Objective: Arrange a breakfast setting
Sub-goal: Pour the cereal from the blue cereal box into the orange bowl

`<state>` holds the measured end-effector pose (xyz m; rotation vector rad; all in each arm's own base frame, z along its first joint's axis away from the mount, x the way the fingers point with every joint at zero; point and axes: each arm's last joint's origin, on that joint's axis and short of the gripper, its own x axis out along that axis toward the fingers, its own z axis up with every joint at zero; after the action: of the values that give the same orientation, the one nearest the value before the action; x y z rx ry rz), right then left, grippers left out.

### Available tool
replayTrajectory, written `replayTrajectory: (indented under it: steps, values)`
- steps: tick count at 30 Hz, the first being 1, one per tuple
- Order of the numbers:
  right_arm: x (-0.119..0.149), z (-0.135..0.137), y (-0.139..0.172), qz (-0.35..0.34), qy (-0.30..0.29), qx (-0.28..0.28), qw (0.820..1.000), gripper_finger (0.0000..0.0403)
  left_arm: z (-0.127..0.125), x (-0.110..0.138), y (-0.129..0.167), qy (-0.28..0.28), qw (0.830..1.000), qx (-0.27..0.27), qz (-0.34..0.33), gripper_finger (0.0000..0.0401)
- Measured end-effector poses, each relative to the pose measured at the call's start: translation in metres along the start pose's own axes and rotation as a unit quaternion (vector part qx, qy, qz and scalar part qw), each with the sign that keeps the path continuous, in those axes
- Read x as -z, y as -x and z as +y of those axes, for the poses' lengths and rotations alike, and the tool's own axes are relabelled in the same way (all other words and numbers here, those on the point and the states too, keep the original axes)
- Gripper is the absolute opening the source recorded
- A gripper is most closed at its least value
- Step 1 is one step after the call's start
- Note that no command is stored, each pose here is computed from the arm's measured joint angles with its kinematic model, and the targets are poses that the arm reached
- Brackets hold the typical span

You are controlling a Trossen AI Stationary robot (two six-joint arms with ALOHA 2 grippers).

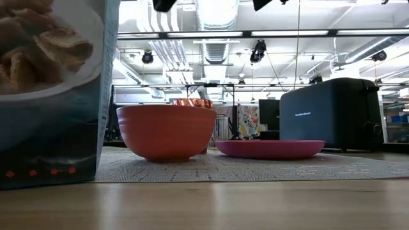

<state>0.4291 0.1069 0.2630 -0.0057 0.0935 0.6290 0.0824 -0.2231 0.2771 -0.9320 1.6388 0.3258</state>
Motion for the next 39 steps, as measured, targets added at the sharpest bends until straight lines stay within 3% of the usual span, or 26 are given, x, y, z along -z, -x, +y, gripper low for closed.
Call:
replayTrajectory:
  steps: [10, 16, 22, 27, 34, 39]
  values:
    - [0.001, -0.002, -0.006, -0.029, 0.017, 0.000, 0.999, 0.0307, 0.002, -0.001, 0.000, 0.000, 1.000, -0.010, -0.005, 0.0175]
    - [0.019, -0.015, -0.036, -0.009, -0.004, -0.008, 1.000, 0.0306, 0.002, -0.001, 0.000, -0.006, 1.000, -0.011, -0.006, 0.0175]
    - [0.012, -0.020, -0.048, 0.038, -0.004, -0.022, 0.999, 0.0288, 0.002, -0.002, 0.000, -0.005, 1.000, -0.003, -0.026, 0.0175]
    - [0.007, -0.017, -0.050, 0.066, 0.011, -0.028, 0.997, 0.0212, 0.002, -0.003, 0.000, -0.011, 0.999, -0.005, -0.029, 0.0175]
    - [0.008, -0.016, -0.050, 0.080, 0.022, -0.034, 0.996, 0.0032, 0.001, -0.004, -0.002, -0.007, 0.999, -0.003, -0.046, 0.0175]
    - [0.009, -0.015, -0.050, 0.083, 0.017, -0.034, 0.996, 0.0011, -0.002, -0.005, -0.012, -0.017, 0.998, -0.018, -0.065, 0.0175]
